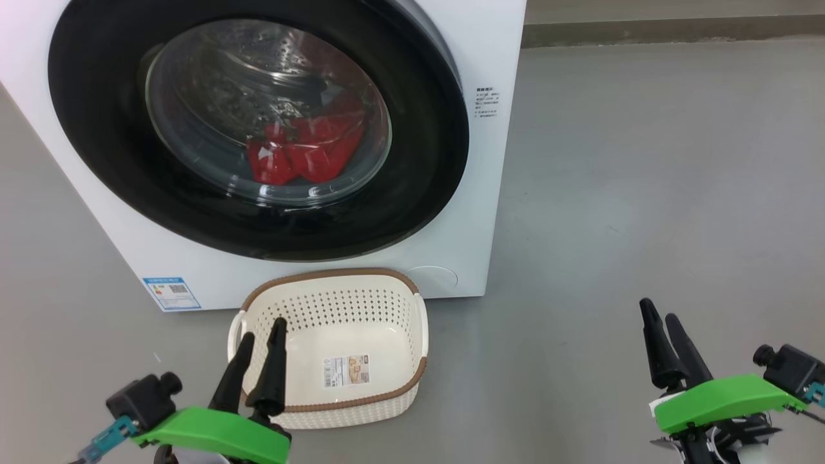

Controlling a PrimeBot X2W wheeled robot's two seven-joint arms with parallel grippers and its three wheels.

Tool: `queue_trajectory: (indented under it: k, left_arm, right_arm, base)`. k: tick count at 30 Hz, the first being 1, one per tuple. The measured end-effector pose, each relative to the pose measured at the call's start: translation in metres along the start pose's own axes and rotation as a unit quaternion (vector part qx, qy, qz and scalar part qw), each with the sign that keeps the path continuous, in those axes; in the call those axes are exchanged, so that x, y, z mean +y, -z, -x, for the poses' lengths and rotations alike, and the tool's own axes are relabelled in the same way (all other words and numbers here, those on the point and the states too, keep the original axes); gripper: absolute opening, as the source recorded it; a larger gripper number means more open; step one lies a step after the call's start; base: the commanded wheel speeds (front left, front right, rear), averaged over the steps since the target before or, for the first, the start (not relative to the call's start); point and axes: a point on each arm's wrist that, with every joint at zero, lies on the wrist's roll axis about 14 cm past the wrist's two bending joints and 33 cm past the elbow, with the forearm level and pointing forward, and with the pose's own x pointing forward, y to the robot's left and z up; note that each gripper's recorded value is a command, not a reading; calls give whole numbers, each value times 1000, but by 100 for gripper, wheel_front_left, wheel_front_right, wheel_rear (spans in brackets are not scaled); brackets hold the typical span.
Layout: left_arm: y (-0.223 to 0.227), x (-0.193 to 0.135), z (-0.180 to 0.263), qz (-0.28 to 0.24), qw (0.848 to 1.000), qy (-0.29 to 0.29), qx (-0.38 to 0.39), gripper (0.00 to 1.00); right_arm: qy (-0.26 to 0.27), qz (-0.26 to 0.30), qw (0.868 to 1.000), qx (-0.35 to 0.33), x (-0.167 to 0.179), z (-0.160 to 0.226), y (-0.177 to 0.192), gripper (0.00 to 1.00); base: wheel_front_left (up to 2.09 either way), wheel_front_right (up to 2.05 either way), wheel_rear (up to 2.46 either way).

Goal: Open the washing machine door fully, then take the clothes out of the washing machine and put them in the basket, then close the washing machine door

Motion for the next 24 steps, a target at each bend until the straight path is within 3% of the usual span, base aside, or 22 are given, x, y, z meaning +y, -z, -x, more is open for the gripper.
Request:
queue_trajectory:
  k: [24]
  left_arm:
    - [-2,-24,-12,-174,984,30,-21,100]
  right_arm:
    - [-37,167,985,-33,20,-9,-17,100]
  base:
    - [0,0,0]
